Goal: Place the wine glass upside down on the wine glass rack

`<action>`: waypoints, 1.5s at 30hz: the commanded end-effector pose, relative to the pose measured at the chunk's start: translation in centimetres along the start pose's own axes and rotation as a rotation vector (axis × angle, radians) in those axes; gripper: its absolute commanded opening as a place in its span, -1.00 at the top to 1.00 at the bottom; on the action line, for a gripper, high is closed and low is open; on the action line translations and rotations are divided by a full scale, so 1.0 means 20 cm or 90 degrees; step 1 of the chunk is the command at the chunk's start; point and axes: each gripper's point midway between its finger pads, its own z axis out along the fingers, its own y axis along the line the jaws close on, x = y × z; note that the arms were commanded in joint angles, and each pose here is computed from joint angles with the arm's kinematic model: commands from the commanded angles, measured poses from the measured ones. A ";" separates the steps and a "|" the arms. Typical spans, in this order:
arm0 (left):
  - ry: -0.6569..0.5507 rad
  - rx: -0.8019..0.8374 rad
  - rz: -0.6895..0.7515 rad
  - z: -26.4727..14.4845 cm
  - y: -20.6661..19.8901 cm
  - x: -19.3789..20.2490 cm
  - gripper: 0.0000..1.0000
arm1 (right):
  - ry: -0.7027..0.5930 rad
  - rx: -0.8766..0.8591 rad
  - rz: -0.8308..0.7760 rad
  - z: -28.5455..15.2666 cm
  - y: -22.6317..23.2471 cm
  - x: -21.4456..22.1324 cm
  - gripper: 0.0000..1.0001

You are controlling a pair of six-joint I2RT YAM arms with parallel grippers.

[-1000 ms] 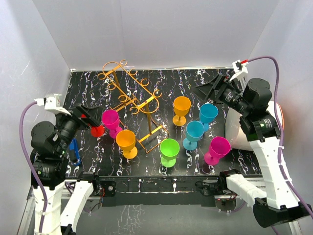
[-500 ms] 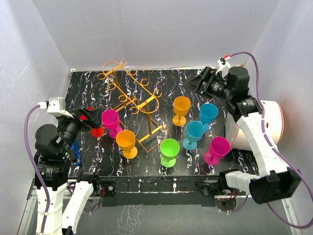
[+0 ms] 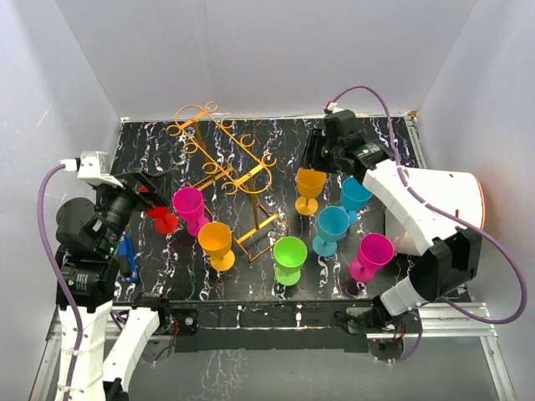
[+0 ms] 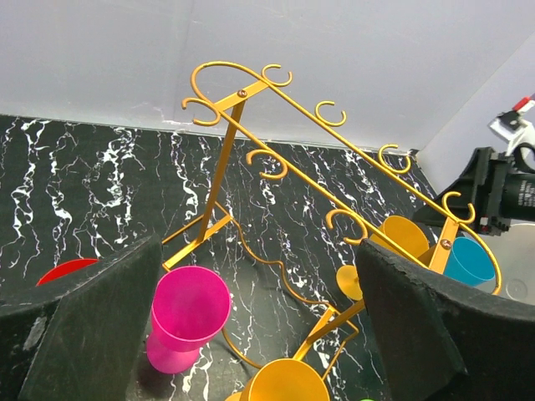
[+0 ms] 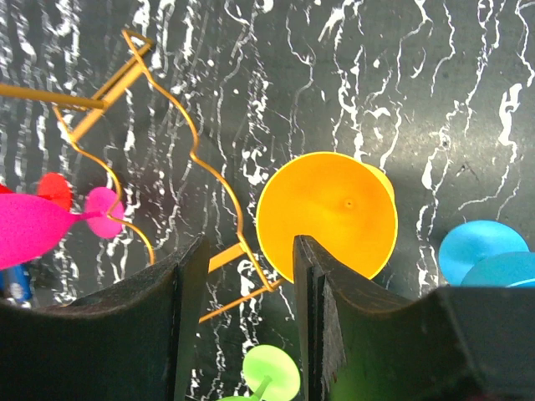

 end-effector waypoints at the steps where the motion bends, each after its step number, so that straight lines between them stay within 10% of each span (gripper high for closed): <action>1: -0.037 0.039 0.003 -0.01 -0.07 -0.10 -0.97 | -0.034 0.042 -0.056 -0.01 0.02 -0.08 0.15; 25: -0.069 0.035 -0.008 0.01 -0.10 -0.22 -0.97 | 0.053 0.122 -0.235 0.29 0.03 0.15 0.62; 45: -0.122 0.163 -0.048 -0.04 -0.33 -0.43 -0.97 | -0.045 0.185 -0.239 0.23 0.01 0.00 1.00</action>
